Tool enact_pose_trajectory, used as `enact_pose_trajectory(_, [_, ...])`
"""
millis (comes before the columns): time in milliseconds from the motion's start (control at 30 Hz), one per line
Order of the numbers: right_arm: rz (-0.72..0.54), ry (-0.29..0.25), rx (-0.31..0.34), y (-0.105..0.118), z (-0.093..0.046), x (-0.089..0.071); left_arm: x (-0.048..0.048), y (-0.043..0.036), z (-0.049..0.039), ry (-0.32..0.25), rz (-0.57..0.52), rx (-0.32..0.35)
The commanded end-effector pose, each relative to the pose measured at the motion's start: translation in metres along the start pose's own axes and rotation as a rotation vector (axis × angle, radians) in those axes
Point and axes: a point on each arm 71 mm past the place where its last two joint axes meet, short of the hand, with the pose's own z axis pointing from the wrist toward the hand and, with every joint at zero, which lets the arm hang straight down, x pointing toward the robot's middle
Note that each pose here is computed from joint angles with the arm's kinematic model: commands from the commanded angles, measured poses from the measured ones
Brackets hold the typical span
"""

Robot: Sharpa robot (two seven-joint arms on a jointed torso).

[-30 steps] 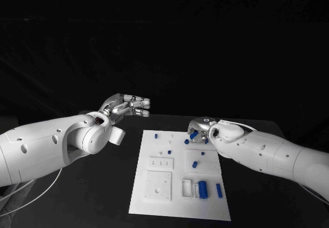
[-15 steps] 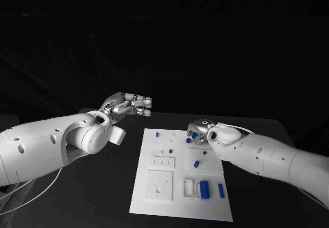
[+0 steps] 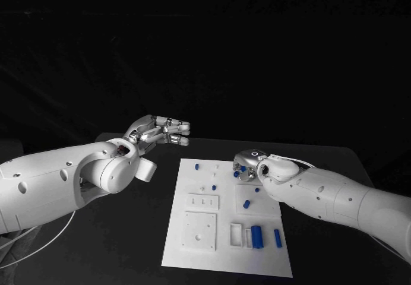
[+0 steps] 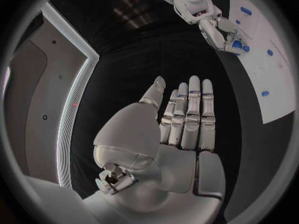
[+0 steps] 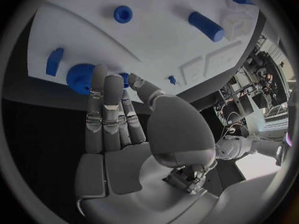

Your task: Assemble the parts on the task board

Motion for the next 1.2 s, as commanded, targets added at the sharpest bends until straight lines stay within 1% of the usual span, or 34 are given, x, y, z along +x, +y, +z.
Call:
enact_pose_trajectory(33, [-0.016, -0.005, 0.006, 0.0, 0.0, 0.0, 0.0022, -0.0034, 0.0003, 0.019, 0.001, 0.011])
enact_pose_trajectory(333, [-0.015, -0.001, 0.007, 0.0, 0.0, 0.001, 0.0021, -0.0062, 0.0004, 0.022, 0.001, 0.015])
enact_pose_trajectory(733, [-0.011, -0.01, 0.008, 0.003, 0.0, 0.001, 0.0016, -0.0071, 0.0005, 0.021, 0.002, 0.015])
enact_pose_trajectory(833, [-0.004, -0.024, 0.017, 0.003, 0.0, 0.0, 0.0015, -0.0072, 0.0006, 0.021, 0.003, 0.015])
enact_pose_trajectory(967, [0.003, -0.055, 0.036, 0.001, -0.001, -0.002, 0.0011, -0.0074, 0.0006, 0.02, 0.003, 0.015])
enact_pose_trajectory(1100, [0.01, -0.092, 0.055, 0.0, -0.003, -0.006, -0.0001, -0.0079, 0.0005, 0.016, 0.005, 0.016])
enact_pose_trajectory(1200, [0.014, -0.131, 0.065, 0.0, -0.003, -0.012, -0.0012, -0.0084, 0.0009, 0.013, 0.007, 0.017])
